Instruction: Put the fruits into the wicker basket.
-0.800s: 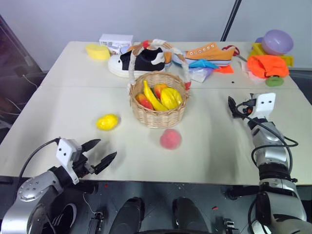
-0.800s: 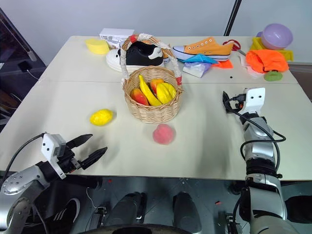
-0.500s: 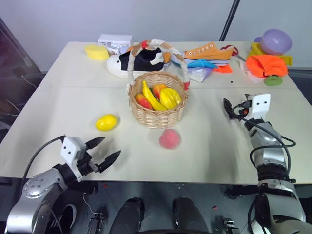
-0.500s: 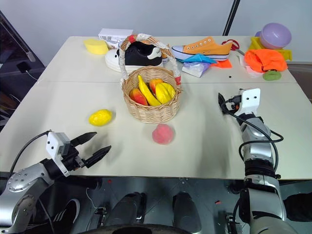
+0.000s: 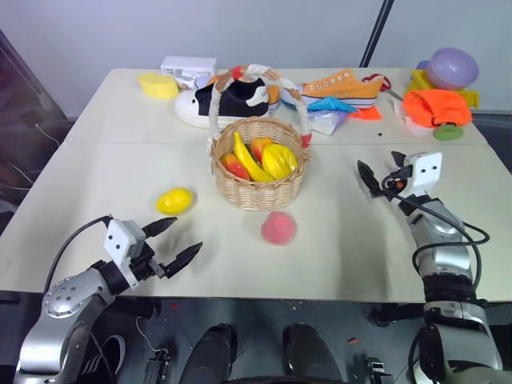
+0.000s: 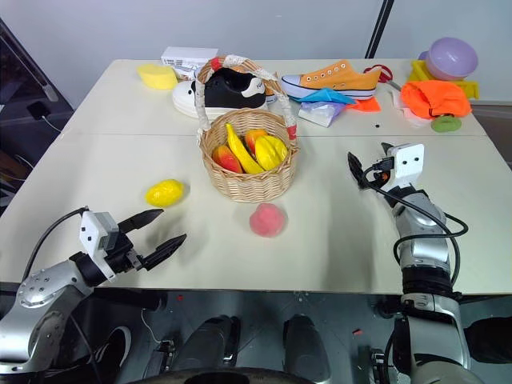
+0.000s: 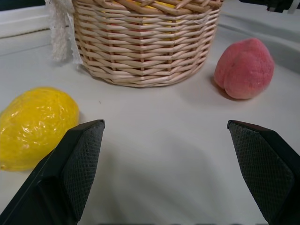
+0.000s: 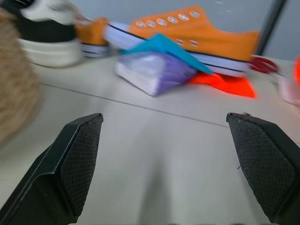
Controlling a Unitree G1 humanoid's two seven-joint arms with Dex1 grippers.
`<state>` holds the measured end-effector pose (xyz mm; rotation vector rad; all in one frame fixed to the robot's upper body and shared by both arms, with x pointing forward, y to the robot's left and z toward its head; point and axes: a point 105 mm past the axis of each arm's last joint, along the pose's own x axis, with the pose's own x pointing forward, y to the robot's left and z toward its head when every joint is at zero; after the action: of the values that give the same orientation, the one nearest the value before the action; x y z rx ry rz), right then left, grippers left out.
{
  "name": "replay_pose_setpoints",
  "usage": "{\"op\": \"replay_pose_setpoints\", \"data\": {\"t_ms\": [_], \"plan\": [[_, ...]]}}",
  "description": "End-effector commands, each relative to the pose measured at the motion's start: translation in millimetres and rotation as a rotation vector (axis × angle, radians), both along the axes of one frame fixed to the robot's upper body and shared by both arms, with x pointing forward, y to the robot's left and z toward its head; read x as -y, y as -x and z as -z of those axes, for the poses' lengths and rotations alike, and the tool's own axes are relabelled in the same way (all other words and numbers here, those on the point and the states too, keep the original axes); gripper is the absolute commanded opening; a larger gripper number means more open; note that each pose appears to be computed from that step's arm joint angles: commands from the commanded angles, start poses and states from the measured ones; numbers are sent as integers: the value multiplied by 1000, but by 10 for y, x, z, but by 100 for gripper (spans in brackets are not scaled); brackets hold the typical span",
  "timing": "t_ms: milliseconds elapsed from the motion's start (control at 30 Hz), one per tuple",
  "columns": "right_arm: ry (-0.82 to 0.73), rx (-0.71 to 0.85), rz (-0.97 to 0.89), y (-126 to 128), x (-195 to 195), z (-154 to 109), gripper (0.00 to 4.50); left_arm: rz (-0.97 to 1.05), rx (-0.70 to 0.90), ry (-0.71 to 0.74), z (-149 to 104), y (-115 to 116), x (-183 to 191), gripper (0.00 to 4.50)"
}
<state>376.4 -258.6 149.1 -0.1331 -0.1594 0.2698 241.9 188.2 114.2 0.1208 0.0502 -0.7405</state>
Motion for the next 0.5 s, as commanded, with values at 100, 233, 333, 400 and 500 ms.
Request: {"op": "replay_pose_setpoints", "data": {"t_ms": [100,233,333,400,500], "plan": [[20,48,-88,65,-85,-250,441,85,15,27,-117,62,46,450],[11,27,-166,138,-193,-230,441,113,2,70,-149,66,63,450],[37,-26,-485,480,-537,-267,441,137,41,28,-193,111,41,450],[93,-91,-690,764,-734,-317,441,147,53,14,-227,143,-3,450],[234,-204,-894,1045,-995,-287,441,185,36,-6,-236,175,-54,450]]}}
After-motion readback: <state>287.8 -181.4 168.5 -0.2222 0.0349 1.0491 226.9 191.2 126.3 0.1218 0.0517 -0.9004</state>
